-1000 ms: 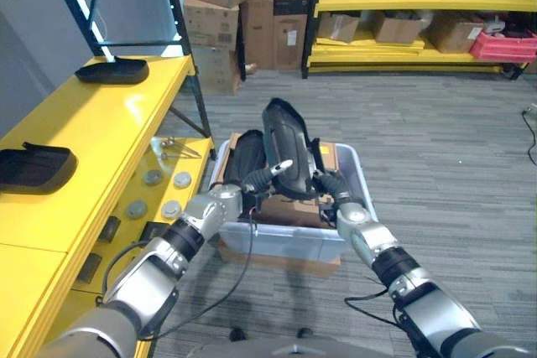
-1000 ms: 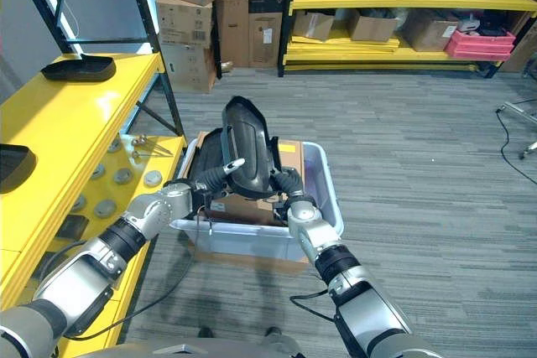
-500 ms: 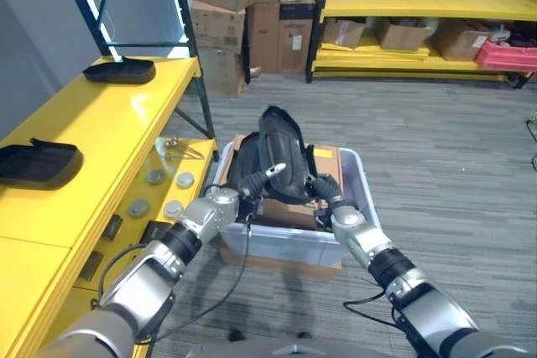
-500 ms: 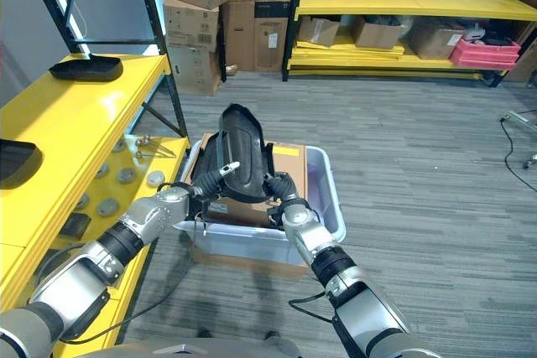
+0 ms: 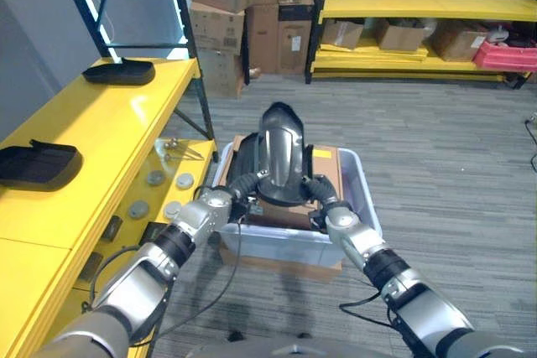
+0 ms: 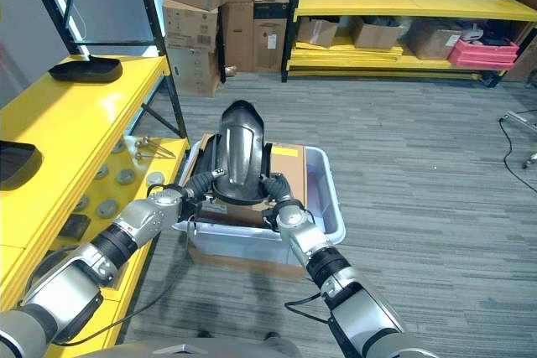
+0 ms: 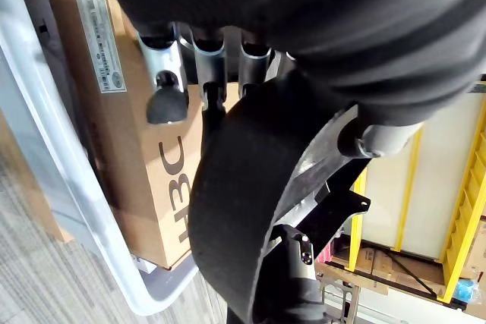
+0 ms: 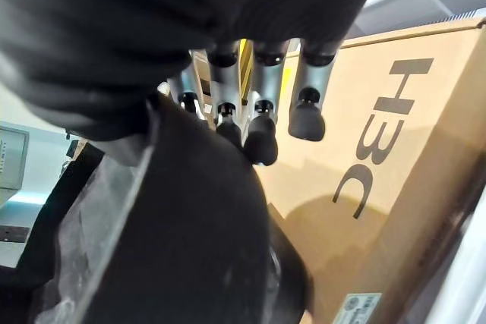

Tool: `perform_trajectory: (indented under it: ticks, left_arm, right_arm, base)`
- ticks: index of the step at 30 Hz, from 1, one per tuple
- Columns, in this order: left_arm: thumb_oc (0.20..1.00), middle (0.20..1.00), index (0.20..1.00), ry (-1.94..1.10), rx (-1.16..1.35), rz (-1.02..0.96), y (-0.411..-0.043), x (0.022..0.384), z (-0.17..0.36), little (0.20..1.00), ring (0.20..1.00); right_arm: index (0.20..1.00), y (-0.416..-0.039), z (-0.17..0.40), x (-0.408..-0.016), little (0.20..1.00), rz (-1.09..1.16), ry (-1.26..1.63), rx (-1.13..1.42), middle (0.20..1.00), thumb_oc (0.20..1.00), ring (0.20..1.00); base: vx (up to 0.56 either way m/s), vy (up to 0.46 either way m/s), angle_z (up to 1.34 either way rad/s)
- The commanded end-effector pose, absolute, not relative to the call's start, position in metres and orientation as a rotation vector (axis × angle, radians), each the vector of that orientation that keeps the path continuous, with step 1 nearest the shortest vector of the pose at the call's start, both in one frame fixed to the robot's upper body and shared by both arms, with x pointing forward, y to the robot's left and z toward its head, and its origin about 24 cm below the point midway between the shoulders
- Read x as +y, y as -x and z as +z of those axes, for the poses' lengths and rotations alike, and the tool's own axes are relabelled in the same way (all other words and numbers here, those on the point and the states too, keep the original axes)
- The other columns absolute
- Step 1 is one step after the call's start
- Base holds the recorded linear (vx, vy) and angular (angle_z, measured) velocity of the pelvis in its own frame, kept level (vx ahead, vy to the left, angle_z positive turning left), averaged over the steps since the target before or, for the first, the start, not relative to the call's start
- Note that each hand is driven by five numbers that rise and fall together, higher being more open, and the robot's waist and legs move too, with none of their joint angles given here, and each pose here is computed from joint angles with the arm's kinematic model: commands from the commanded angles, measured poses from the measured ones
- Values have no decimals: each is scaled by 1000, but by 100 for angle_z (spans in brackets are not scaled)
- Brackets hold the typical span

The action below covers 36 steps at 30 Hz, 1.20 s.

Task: Move parts from the plastic box to the shelf.

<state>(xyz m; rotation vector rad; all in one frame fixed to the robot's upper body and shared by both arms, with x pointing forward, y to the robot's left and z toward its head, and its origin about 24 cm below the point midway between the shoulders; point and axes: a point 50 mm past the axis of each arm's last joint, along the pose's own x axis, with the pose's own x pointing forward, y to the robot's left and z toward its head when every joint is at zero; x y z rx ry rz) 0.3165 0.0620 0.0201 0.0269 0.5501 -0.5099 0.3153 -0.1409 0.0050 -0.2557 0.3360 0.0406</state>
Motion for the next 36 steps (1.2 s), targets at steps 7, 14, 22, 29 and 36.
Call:
perform_trajectory:
  ticks: [7, 14, 22, 29, 36]
  left_arm:
    - [200, 200, 200, 136, 210, -643, -321, 12, 81, 200, 200]
    - [200, 200, 200, 150, 91, -510, -335, 46, 101, 200, 200]
    - [200, 200, 200, 179, -5, -209, -335, 145, 94, 200, 200]
    - [200, 200, 200, 134, -102, -23, -317, 208, 103, 200, 200]
    - [200, 200, 200, 131, -252, 57, -301, 235, 125, 200, 200]
  right_arm:
    - [1000, -336, 39, -105, 1000, 98, 100, 203, 1000, 1000, 1000]
    - [1000, -337, 43, -135, 1000, -62, -19, 198, 1000, 1000, 1000]
    - [1000, -270, -12, -255, 1000, -461, -22, 375, 1000, 1000, 1000]
    - [1000, -175, -89, -292, 1000, -572, 79, 789, 1000, 1000, 1000]
    - [1000, -60, -149, -285, 1000, -362, 229, 1273, 1000, 1000, 1000]
  base:
    - [0, 0, 0]
    - [0, 0, 0]
    - [-6, 13, -2]
    - [-4, 16, -11]
    - [-16, -18, 34]
